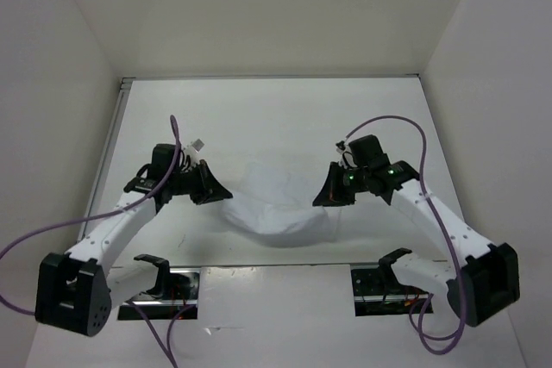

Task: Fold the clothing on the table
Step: Fold the skirt

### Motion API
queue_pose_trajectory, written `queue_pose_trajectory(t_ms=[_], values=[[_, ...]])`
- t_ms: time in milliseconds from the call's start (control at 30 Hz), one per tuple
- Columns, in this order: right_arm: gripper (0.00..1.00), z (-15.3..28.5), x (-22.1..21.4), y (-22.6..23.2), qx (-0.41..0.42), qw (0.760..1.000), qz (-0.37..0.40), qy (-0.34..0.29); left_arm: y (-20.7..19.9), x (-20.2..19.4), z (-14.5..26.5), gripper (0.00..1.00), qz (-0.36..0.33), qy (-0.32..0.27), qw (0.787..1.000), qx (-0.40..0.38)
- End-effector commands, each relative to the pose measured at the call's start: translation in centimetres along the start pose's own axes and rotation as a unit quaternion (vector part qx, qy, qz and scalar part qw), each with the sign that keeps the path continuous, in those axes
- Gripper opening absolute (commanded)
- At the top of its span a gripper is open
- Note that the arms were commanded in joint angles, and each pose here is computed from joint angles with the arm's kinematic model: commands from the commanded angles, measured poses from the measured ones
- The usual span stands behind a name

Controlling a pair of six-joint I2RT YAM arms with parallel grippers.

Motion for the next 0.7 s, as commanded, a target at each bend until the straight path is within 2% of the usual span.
queue_pose_trajectory(t_ms=[0,133,300,467,667], values=[[0.00,1.3,-0.6,-0.1,-0.012,0.998,-0.050,-0.029,-1.3,1.4,1.5,0.01,-0.014,-0.043,0.999,0.009],[0.00,1.9,0.3,-0.5,-0.052,0.993,-0.077,-0.077,-1.5,2.8,1.0,0.01,-0.023,-0.056,0.998,0.008],[0.00,2.3,1.1,-0.8,-0.082,0.982,-0.125,-0.114,-1.1,6.5,-1.0,0.01,-0.050,-0.066,0.996,0.023],[0.00,2.3,1.8,-2.5,-0.138,0.963,-0.167,-0.158,-0.9,9.6,-3.3,0.01,-0.064,-0.068,0.995,0.026],[0.00,2.0,2.2,-4.0,-0.166,0.945,-0.209,-0.188,-1.2,10.6,-5.3,0.01,-0.081,-0.054,0.995,0.022]])
Point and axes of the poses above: each gripper's point midway between its finger pads, its own z axis back along the fingers, its own y axis along the line the jaws close on, x = y × z, the point moved 5 cm from there along z, back along the fingers, and after that the axes turned 10 degrees about -z, right-handed, at the moved point
